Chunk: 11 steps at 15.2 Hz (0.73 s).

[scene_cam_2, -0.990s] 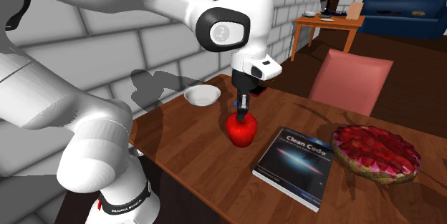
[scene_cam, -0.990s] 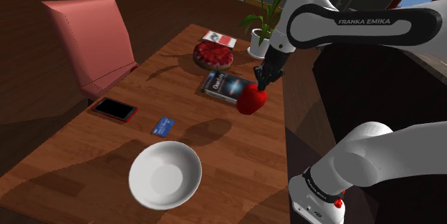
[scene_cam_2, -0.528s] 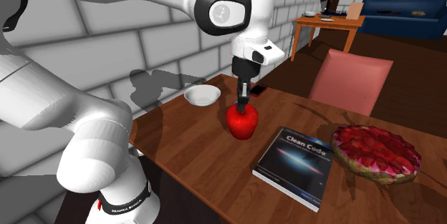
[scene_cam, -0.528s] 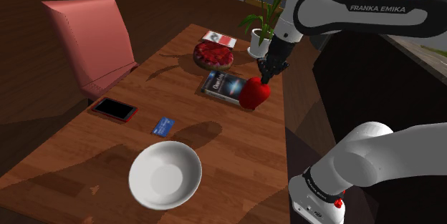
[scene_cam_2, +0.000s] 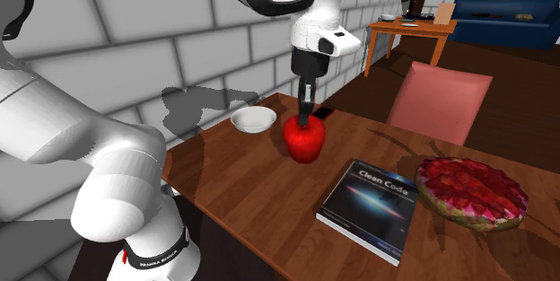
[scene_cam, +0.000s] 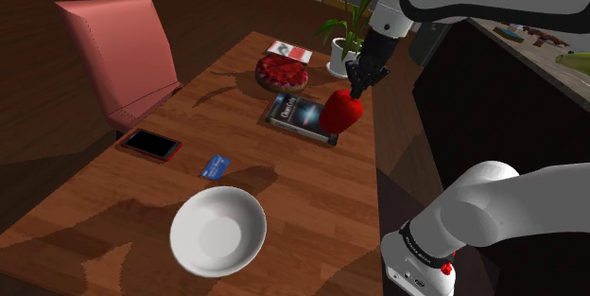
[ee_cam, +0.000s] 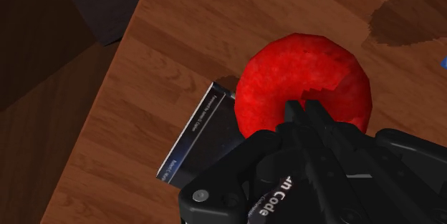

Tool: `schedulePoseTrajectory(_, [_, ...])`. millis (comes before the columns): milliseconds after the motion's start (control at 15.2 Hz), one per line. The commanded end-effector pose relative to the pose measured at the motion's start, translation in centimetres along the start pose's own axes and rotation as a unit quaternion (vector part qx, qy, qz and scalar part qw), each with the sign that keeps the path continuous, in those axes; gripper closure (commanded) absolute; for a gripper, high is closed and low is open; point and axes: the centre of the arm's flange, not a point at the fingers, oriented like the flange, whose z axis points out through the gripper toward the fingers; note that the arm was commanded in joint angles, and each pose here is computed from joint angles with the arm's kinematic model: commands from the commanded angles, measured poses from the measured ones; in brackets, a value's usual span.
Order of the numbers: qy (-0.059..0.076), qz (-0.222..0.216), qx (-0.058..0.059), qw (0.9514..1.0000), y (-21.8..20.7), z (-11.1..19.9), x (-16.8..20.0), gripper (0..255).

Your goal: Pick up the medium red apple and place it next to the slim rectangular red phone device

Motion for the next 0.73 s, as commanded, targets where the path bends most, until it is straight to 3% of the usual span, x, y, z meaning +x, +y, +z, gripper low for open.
schedulePoseTrajectory(0, [0.0,0.0,0.0,1.0,-0.1,-1.1,0.0,255])
schedulePoseTrajectory(660, [0.0,0.0,0.0,1.0,-0.4,-6.4,-0.3,255])
